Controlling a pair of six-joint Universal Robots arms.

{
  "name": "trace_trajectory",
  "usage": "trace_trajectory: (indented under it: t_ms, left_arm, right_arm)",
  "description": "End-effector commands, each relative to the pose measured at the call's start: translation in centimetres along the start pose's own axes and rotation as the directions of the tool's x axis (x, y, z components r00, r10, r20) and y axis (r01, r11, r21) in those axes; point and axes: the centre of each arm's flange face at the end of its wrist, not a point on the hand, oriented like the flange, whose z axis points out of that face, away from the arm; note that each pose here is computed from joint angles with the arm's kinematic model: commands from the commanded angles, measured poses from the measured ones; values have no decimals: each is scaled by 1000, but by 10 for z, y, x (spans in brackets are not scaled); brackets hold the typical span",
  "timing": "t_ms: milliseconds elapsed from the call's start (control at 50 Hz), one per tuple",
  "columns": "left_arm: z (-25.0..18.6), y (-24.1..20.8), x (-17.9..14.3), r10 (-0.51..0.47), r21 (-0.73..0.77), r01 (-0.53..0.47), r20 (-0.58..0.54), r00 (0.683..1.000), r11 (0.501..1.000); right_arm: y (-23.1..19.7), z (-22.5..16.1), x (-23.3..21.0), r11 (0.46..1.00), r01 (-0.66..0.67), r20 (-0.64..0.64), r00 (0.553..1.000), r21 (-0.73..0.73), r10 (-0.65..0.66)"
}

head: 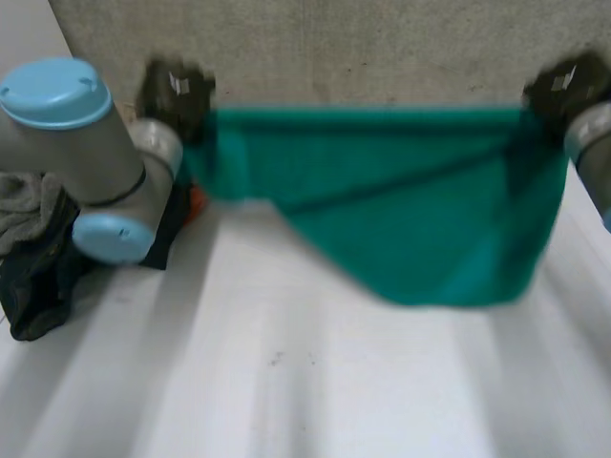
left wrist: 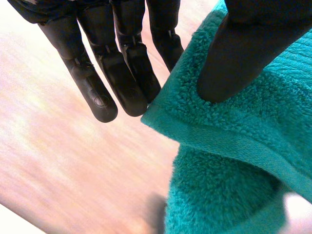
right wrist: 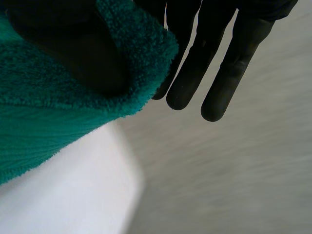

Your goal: Fold the laundry.

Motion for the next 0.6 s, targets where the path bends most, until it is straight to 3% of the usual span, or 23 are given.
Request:
trace_trajectory:
  t_ms: [20,140,260,480,600]
  left_arm:
    - [26,-64,-34,-59,361,-36,248,967,932]
    - [1,-16,4,-8,191,-13,108,994,982]
    - [-20,48,47,19,20,-19,-15,1000,1000]
    - [-76,109,87,42,-225,-87,-200,979,970]
    - [-104,82,64,36,-257,-96,-230,973,962]
  right_arm:
    - [-59,6,50,928,17,-364,923,372,128]
    - [-36,-16,5,969,-48,-104,992,242,75]
    - [14,-29,-53,990,-138,149,980,28,132]
    - [67,-45,-109,973,-137,299,936,-183,188]
    - [74,-61,-117,963,-128,341,917,-238,206]
